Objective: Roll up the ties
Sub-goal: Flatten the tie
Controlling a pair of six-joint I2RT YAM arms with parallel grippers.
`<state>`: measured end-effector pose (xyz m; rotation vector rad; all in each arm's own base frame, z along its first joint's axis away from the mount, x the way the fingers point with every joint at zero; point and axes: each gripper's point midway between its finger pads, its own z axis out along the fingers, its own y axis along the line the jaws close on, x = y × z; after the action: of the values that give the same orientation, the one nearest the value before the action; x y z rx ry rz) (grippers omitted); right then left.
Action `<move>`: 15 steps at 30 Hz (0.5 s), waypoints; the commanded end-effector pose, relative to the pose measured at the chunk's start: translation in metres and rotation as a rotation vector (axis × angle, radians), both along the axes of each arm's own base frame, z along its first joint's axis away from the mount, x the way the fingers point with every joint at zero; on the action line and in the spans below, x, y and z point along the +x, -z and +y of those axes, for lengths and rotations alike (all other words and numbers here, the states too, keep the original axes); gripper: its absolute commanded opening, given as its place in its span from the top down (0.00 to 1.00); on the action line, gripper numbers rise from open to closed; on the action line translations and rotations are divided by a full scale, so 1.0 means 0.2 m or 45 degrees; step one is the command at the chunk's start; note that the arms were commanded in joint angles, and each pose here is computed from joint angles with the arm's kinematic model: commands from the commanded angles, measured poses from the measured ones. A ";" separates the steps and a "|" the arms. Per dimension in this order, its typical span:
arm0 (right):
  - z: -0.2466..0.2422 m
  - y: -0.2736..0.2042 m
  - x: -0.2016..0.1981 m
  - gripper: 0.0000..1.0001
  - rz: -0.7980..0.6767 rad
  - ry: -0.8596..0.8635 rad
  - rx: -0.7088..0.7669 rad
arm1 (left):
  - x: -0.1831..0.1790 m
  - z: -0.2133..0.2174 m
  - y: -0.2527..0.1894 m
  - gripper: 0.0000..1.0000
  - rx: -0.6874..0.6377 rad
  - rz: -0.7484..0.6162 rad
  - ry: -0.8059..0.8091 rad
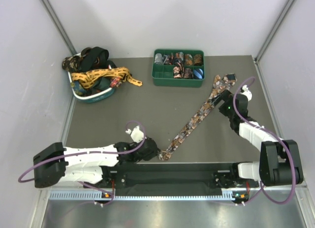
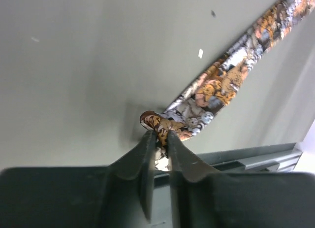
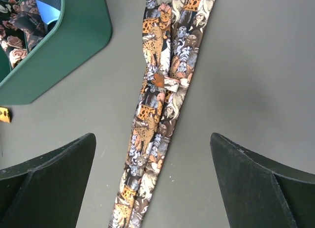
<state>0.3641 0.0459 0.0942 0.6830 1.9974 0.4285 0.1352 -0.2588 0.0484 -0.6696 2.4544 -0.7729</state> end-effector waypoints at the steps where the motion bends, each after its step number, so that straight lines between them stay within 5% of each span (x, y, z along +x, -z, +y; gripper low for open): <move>1: 0.02 -0.07 0.02 0.01 -0.061 -0.015 -0.038 | 0.03 -0.03 -0.07 0.88 0.062 -0.094 -0.002; 4: 0.05 -0.05 0.04 0.02 -0.014 -0.041 -0.095 | -0.01 -0.03 -0.08 1.00 0.200 -0.147 0.087; 12: 0.14 0.05 0.07 0.02 0.103 -0.108 -0.136 | -0.13 -0.15 -0.06 1.00 0.456 -0.209 0.474; 15: 0.14 0.05 0.07 0.02 0.105 -0.109 -0.138 | -0.17 -0.14 -0.05 0.53 0.619 -0.252 0.604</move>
<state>0.3671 0.0709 0.0690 0.5886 2.1509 0.3580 0.1043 -0.2919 0.0526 -0.0437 2.5165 -0.4740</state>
